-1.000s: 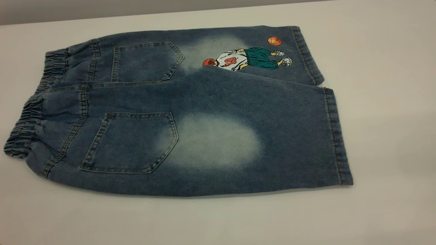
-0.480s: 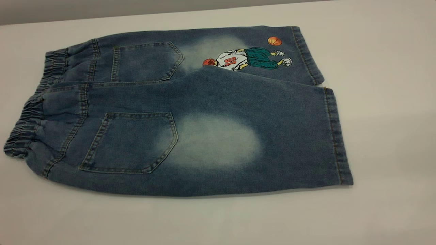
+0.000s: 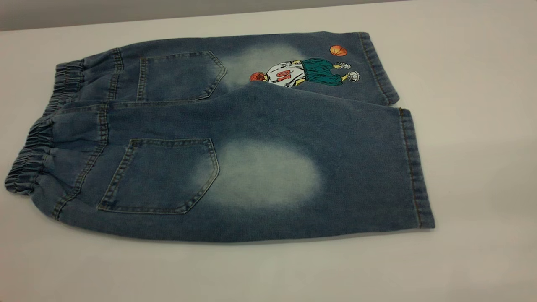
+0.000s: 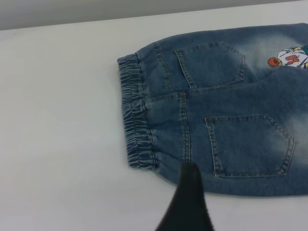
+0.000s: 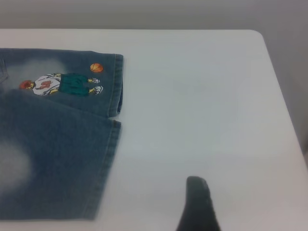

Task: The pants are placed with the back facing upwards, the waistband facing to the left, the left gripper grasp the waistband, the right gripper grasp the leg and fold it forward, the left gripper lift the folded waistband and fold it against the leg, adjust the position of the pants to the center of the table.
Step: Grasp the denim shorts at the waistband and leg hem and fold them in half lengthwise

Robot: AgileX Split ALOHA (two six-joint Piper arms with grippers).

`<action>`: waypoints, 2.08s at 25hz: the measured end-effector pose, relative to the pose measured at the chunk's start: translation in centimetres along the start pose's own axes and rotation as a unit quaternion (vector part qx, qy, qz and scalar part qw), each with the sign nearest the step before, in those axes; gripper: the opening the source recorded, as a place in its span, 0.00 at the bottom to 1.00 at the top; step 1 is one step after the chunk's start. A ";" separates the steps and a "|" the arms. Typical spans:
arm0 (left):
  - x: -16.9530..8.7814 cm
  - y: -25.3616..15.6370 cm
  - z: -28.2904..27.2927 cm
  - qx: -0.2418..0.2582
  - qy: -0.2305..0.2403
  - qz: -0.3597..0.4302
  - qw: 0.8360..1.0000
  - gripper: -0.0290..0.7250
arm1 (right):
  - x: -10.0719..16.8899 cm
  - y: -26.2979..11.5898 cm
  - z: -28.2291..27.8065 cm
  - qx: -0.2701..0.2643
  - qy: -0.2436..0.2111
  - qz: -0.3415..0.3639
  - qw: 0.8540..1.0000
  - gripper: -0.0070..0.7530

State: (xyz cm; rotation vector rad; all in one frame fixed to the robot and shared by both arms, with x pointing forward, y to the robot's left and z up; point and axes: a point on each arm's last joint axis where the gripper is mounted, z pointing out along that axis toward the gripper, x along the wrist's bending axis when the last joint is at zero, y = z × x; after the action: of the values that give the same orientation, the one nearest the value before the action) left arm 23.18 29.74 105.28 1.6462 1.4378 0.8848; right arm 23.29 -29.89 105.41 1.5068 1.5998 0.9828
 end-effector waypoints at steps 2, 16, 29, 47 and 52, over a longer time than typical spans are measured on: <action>0.0 0.0 0.0 0.000 0.000 0.000 1.000 0.77 | 0.0 0.0 0.0 0.000 0.000 0.000 1.000 0.58; 0.0 0.0 0.0 0.000 0.000 0.000 1.000 0.77 | 0.0 0.0 0.0 0.000 0.000 0.000 1.000 0.58; 0.0 0.0 0.0 -0.002 0.000 -0.001 1.000 0.77 | 0.0 0.0 0.0 0.000 0.000 0.000 1.000 0.58; 1.1 4.1 2.0 0.013 0.044 -0.029 0.999 0.77 | 0.6 3.5 0.5 -0.041 0.036 0.058 0.997 0.58; 1.1 8.1 3.7 -0.005 0.028 -0.065 0.997 0.77 | 1.5 6.8 2.5 -0.063 0.089 0.069 0.992 0.58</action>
State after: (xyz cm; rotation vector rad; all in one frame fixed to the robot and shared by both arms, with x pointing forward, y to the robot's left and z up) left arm 30.34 29.83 110.69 1.5138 1.5580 0.8694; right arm 28.53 -28.06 110.38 1.4932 1.5375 1.3027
